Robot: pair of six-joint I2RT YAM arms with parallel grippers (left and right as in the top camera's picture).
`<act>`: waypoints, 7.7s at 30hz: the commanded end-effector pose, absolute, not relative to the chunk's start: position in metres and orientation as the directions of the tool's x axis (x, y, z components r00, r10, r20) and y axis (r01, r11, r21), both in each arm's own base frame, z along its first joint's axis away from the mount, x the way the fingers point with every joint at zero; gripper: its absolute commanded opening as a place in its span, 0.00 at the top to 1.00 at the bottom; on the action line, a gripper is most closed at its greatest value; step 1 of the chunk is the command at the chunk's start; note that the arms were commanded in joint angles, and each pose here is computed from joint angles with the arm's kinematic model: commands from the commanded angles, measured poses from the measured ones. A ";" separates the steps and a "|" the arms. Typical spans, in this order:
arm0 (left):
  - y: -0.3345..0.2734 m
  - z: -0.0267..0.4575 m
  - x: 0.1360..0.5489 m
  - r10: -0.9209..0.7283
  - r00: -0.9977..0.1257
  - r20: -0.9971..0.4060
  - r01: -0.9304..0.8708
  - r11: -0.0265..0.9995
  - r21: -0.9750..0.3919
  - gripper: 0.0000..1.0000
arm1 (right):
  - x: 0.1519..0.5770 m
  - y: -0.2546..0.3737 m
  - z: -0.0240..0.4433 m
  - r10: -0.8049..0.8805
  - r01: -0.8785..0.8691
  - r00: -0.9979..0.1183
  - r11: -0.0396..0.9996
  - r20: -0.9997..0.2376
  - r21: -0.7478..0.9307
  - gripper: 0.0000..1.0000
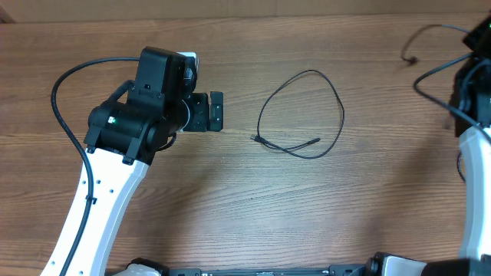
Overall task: Untangle cables
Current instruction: 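Lift the grasped cable and carry it off to the right edge, then return the right gripper to the remaining black cable, then grasp the last black cable with the right gripper and drag it right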
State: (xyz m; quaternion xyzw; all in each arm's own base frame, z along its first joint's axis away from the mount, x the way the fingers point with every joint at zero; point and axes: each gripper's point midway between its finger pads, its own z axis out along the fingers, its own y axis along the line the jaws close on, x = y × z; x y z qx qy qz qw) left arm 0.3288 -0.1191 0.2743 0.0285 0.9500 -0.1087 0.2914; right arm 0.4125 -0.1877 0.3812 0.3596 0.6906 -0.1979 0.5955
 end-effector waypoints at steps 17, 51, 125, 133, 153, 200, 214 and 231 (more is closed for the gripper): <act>-0.119 0.279 0.328 -0.017 -0.822 -0.569 0.119 0.972 -0.201 0.00 | 0.330 -0.328 0.318 0.524 0.878 0.303 0.171 -0.796 0.447 0.96; -0.119 0.279 0.328 -0.017 -0.822 -0.569 0.119 0.972 -0.201 0.00 | 0.289 -0.378 0.181 0.714 0.849 0.487 -0.252 -0.502 0.465 0.00; -0.119 0.279 0.328 -0.017 -0.822 -0.569 0.119 0.972 -0.201 0.00 | 0.431 0.067 0.030 0.164 0.023 -0.973 0.768 -0.162 0.640 0.05; -0.119 0.279 0.328 -0.017 -0.822 -0.569 0.119 0.972 -0.201 0.00 | 0.437 0.070 0.033 0.166 0.003 -0.968 0.758 -0.188 0.652 0.96; -0.119 0.279 0.328 -0.017 -0.822 -0.569 0.119 0.972 -0.201 0.00 | 0.495 0.012 0.365 0.307 -0.062 -0.623 0.898 -0.720 0.436 0.96; -0.119 0.279 0.328 -0.017 -0.822 -0.569 0.119 0.972 -0.201 0.00 | 0.449 -0.306 0.468 0.524 0.537 0.138 0.674 -0.841 0.508 0.96; -0.119 0.279 0.328 -0.017 -0.822 -0.569 0.119 0.972 -0.201 0.00 | 0.521 -0.279 0.338 0.399 0.501 -0.315 0.841 -0.861 0.206 0.96; -0.119 0.279 0.328 -0.017 -0.822 -0.569 0.119 0.972 -0.201 0.00 | 0.528 -0.262 0.186 0.531 0.549 -0.587 0.816 -0.611 0.181 0.00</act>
